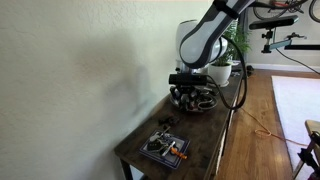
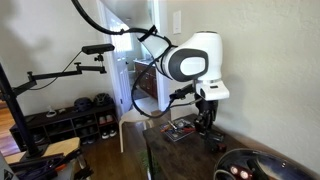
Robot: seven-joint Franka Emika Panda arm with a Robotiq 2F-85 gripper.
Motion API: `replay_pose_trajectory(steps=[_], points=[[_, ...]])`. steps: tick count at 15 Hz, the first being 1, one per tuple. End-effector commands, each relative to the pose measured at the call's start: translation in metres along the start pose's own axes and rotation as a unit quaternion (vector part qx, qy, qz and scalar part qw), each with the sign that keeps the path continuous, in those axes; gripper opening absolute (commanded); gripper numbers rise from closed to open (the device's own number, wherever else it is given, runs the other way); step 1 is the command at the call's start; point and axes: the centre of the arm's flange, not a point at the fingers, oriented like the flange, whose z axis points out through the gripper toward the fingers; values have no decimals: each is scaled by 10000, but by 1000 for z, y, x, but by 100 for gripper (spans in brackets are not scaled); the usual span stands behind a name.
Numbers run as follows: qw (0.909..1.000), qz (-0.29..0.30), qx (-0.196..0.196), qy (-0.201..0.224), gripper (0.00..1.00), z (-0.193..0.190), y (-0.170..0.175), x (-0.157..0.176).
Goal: Pick the big object on the table and put it on the tray
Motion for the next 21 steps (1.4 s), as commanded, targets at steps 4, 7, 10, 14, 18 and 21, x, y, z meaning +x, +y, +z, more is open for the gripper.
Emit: replay_pose_trajectory(steps=[4,7,10,14,18,21], points=[[9985,357,107,406,15,-22,19,39],[9976,464,137,504,15,-21,18,60],[9967,560,153,575,15,-17,16,78],[9964,512,177,653,15,-4,9,97],[9960,481,180,728,15,14,1,111],[9960,424,184,760,15,27,-6,120]])
